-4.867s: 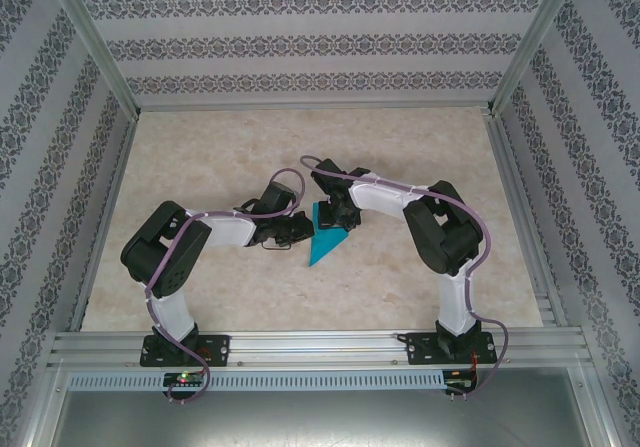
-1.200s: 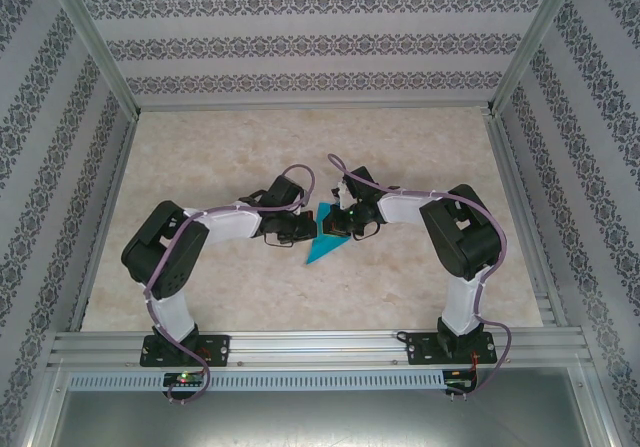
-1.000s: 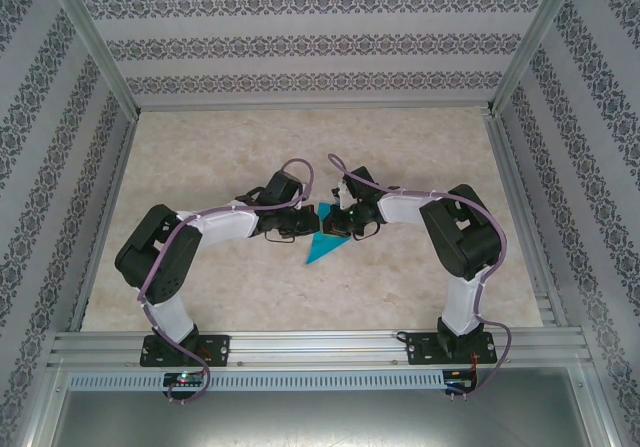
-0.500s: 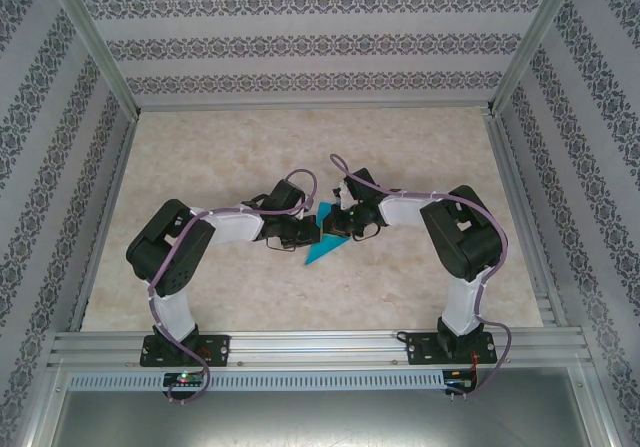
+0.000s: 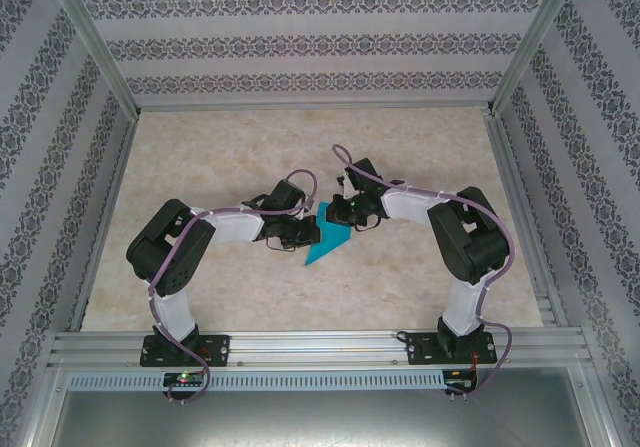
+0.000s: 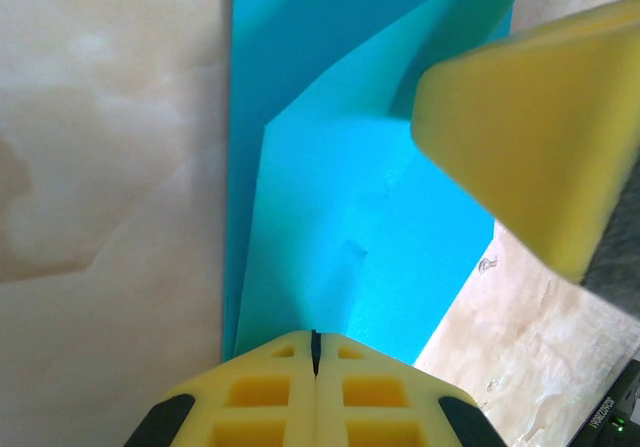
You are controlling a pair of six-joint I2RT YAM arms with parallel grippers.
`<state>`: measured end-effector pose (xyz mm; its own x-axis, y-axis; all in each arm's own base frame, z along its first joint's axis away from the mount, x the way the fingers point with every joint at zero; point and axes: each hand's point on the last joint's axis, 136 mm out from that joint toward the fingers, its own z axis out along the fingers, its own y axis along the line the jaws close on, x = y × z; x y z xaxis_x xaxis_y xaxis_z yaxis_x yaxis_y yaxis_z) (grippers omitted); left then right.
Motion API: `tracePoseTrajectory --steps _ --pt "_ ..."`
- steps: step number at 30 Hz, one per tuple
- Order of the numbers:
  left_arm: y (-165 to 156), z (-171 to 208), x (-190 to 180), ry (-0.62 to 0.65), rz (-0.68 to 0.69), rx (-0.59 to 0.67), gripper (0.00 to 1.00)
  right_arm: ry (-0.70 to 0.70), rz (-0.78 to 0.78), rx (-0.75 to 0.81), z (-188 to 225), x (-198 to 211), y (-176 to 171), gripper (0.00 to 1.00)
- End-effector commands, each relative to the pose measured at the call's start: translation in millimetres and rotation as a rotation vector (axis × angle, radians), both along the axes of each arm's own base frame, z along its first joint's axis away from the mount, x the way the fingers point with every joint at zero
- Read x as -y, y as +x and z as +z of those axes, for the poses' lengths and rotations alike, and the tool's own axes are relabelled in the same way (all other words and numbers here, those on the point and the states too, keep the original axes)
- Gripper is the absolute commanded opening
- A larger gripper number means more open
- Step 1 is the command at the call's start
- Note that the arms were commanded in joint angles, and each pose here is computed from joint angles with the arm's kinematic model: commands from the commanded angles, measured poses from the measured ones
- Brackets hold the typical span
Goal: Fold a paper plane with a square sheet of paper (pick it up from the middle)
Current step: Fourth fold the wing at the center of the table.
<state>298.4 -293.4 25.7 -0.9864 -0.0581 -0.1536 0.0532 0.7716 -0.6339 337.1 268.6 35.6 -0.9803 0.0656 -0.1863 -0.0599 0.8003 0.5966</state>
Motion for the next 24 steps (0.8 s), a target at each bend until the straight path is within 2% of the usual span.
tracePoseTrajectory --steps 1,12,20,24 --pt "-8.4 -6.4 3.5 0.007 -0.036 -0.012 0.03 -0.056 -0.002 0.009 -5.7 6.1 9.0 0.09" --pt "-17.4 -19.6 -5.2 0.058 -0.031 -0.066 0.03 -0.148 -0.040 -0.022 -31.5 30.7 8.4 0.09" --pt "-29.7 -32.8 -14.6 0.099 -0.039 -0.112 0.00 -0.059 -0.058 -0.034 -39.2 41.3 14.5 0.08" --pt "-29.4 -34.5 -15.2 0.108 -0.038 -0.116 0.00 -0.009 -0.036 0.002 -18.4 34.0 20.5 0.09"
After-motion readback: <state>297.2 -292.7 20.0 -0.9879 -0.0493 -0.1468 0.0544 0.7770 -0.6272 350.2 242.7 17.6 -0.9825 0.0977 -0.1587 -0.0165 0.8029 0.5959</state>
